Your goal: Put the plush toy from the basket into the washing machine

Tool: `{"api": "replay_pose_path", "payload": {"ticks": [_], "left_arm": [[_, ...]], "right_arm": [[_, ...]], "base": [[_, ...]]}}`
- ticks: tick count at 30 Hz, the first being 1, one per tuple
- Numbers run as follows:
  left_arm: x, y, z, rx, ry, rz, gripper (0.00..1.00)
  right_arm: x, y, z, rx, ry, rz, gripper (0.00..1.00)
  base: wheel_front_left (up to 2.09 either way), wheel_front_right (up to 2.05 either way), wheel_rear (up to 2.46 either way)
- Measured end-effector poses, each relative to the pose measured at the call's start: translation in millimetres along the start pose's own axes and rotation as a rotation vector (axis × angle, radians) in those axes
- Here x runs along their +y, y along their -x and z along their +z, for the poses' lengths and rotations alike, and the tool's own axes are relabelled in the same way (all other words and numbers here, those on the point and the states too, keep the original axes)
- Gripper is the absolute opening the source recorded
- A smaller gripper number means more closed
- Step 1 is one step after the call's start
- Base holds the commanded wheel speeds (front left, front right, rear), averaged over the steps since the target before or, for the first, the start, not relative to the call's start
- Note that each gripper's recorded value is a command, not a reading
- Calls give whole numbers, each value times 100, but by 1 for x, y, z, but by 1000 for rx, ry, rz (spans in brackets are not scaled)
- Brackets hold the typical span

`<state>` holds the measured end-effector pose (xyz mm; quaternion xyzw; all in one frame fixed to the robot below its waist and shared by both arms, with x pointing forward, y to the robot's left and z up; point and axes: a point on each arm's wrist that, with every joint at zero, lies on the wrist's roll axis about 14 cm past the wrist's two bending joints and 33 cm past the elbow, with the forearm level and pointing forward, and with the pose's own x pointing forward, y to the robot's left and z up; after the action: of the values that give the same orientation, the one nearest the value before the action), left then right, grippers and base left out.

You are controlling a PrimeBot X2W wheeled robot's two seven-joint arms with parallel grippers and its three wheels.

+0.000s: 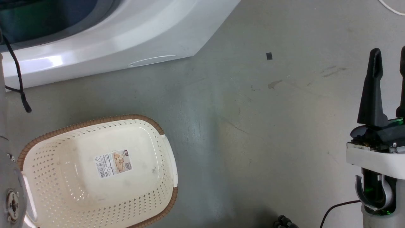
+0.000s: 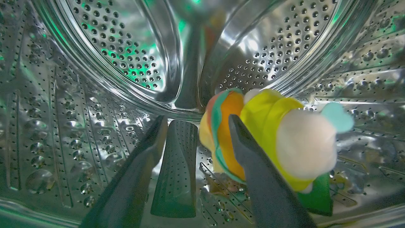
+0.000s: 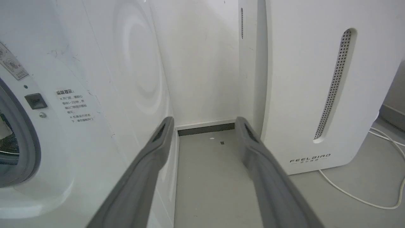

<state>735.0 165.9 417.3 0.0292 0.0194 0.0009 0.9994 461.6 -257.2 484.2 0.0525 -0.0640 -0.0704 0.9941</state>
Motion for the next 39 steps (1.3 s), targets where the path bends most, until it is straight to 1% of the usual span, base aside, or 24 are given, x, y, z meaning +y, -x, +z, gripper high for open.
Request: {"api": "replay_pose_path", "payload": {"ticks": [7,16,22,32,39], "left_arm": [[0,10,5,16,-1,-7,100],[-2,44,11,32,-13,-42,100],[-1,74,19,27,-9,-55,100],[10,130,58,-79,-7,-30,100],[4,180,75,-136,-6,-56,100]], "right_arm": [[7,0,9,-23,-15,19,100],[16,2,32,-77,-26,42,100],[22,7,44,-99,-27,57,100],[35,20,62,-132,-50,92,100],[41,32,72,-142,-55,108,100]], "base": [[0,0,0],[0,0,0],[0,0,0],[0,0,0],[0,0,0]]}}
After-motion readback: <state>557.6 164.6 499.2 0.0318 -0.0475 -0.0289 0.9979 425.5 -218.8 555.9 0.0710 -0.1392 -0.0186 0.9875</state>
